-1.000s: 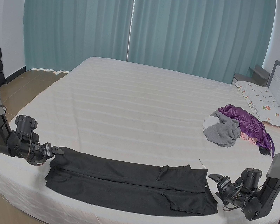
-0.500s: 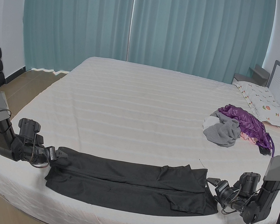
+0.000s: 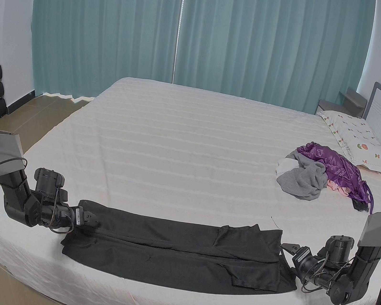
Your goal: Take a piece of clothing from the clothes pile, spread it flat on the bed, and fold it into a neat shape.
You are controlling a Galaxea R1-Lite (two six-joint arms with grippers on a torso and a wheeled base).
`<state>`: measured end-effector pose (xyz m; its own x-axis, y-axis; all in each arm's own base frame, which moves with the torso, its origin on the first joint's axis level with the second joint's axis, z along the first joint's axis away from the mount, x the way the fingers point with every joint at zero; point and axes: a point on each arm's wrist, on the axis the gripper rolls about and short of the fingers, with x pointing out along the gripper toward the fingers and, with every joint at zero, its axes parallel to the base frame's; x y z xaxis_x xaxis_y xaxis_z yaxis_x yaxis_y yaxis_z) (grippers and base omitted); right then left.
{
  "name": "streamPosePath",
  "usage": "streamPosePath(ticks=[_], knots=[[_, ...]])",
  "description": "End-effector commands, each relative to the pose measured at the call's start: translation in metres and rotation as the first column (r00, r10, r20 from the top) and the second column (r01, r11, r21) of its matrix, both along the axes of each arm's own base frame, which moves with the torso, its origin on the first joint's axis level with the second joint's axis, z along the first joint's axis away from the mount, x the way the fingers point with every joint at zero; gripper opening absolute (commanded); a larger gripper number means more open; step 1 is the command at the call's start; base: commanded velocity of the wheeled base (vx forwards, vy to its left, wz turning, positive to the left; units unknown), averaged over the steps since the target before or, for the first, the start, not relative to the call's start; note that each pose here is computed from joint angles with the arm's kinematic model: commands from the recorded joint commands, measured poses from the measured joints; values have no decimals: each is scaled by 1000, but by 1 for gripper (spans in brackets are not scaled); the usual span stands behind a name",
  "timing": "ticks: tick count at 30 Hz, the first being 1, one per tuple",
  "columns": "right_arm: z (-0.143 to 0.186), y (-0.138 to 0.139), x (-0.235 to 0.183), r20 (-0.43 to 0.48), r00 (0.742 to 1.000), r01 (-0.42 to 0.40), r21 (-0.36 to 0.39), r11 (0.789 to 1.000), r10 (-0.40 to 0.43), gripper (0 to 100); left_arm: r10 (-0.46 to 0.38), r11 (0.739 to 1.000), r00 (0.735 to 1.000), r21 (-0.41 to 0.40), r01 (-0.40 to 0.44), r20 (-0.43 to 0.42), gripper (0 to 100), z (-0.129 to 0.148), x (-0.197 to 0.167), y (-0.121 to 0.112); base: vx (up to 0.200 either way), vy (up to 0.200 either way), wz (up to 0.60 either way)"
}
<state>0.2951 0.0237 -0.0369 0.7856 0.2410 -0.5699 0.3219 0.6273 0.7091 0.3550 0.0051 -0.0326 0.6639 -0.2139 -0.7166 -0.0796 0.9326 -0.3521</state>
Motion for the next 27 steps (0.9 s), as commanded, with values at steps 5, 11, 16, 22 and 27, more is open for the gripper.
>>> streamPosePath(ticks=[5,11,16,22,27], knots=[[-2,0,0,-5,1000,-2,-2,1000,2,100,6,1000,1000,17,-6,-2,100,-12,-1,-3,0,0,0],[-2,0,0,-5,1000,-2,-2,1000,2,100,-1,1000,1000,18,1,-3,100,-14,0,-6,0,0,0],[-2,0,0,-4,1000,-3,-3,1000,3,100,2,1000,1000,24,-2,-2,100,-15,2,-6,0,0,0],[-2,0,0,-4,1000,-3,-3,1000,3,100,0,999,1000,51,0,-4,100,-16,1,-5,0,0,0],[-2,0,0,-4,1000,-3,-3,1000,3,100,-11,997,1000,72,11,-2,100,-20,0,-5,0,0,0]])
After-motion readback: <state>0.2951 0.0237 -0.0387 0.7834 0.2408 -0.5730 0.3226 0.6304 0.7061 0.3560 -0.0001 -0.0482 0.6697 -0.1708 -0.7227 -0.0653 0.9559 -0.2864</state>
